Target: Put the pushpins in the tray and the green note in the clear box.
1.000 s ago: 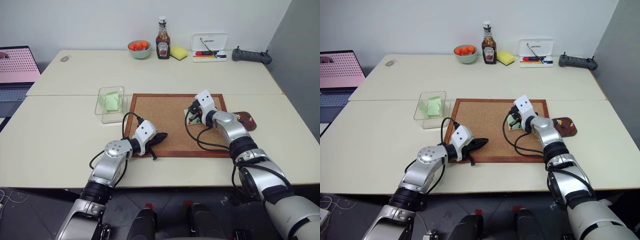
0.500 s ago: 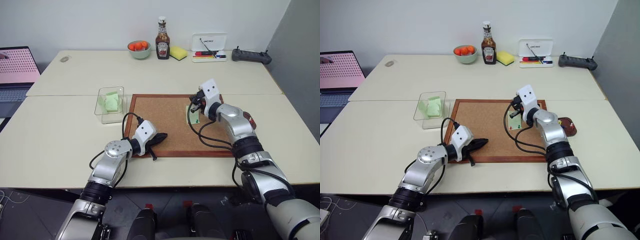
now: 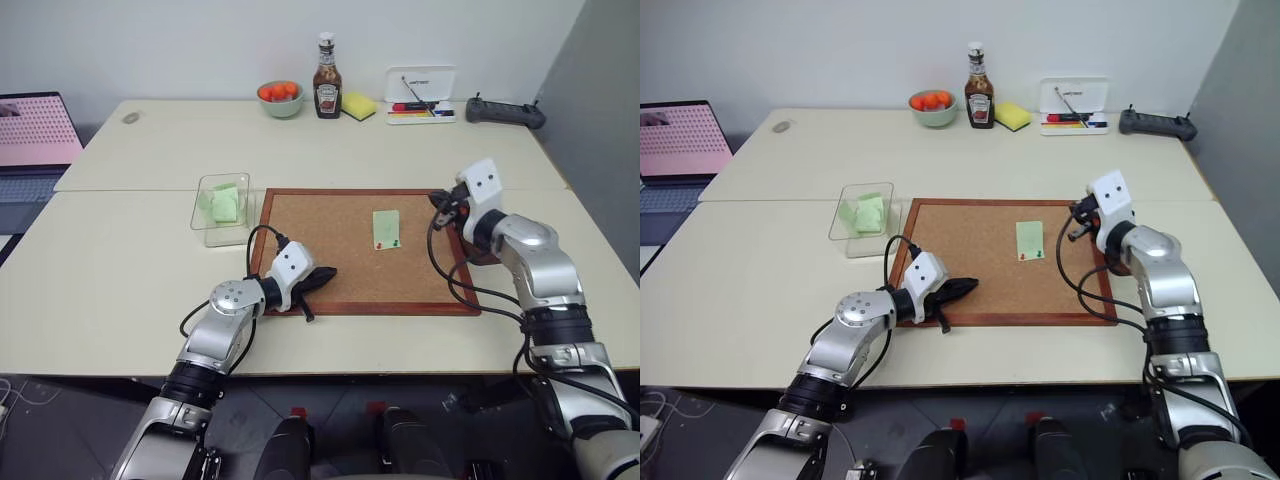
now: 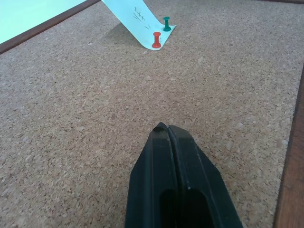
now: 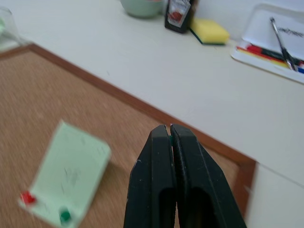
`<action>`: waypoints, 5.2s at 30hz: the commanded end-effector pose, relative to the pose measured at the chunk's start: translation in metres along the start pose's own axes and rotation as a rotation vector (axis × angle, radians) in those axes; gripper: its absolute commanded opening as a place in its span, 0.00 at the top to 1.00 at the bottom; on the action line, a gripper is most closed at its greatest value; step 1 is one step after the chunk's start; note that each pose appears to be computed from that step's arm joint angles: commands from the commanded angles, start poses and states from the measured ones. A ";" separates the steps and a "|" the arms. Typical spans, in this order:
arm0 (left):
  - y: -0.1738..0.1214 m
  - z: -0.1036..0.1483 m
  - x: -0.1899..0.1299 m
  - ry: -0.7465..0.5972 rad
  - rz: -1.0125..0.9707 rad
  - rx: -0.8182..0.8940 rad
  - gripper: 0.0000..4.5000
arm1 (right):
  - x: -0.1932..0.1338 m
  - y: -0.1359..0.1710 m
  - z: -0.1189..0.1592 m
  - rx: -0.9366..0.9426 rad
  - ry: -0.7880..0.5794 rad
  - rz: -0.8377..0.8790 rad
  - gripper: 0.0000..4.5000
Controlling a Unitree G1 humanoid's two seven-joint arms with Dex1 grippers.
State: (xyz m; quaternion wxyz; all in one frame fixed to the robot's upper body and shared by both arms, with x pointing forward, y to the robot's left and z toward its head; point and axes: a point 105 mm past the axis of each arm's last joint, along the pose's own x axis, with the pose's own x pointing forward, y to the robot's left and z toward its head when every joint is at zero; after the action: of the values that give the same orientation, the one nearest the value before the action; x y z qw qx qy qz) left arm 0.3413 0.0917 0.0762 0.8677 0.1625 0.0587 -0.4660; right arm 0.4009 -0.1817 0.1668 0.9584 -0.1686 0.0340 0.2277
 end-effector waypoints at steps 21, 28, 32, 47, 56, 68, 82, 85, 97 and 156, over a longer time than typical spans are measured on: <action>-0.012 -0.021 0.002 0.059 -0.049 -0.011 1.00 | -0.055 -0.046 -0.065 -0.269 0.298 -0.128 0.71; -0.011 -0.021 0.002 0.059 -0.045 -0.008 1.00 | -0.052 -0.049 -0.053 -0.262 0.249 -0.145 0.39; -0.011 -0.021 0.002 0.059 -0.046 -0.007 1.00 | -0.046 -0.040 -0.026 -0.199 0.125 -0.104 0.25; -0.011 -0.021 0.002 0.062 -0.049 0.000 1.00 | -0.001 0.058 -0.018 0.055 0.017 0.171 0.25; -0.011 -0.022 0.001 0.065 -0.042 0.001 1.00 | 0.025 0.077 -0.018 0.090 0.002 0.186 0.25; -0.011 -0.023 -0.001 0.067 -0.038 0.002 1.00 | 0.032 0.075 -0.027 0.103 0.017 0.166 0.76; -0.013 -0.023 -0.001 0.070 -0.048 0.003 1.00 | 0.025 0.084 -0.004 0.152 -0.106 0.216 0.98; -0.014 -0.025 -0.001 0.074 -0.051 0.000 1.00 | 0.025 0.084 0.002 0.159 -0.144 0.207 0.98; -0.018 -0.028 -0.001 0.086 -0.065 -0.004 1.00 | 0.018 0.071 0.022 0.139 -0.218 0.177 0.98; -0.014 -0.027 0.000 0.085 -0.063 0.005 1.00 | -0.001 0.069 -0.017 0.022 -0.018 0.230 0.17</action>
State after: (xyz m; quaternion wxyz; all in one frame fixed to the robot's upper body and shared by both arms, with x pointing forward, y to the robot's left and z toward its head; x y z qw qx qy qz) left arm 0.3387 0.0905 0.0718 0.8570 0.1828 0.0516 -0.4791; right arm 0.3717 -0.1514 0.1238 0.9351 -0.1661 0.0642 0.3065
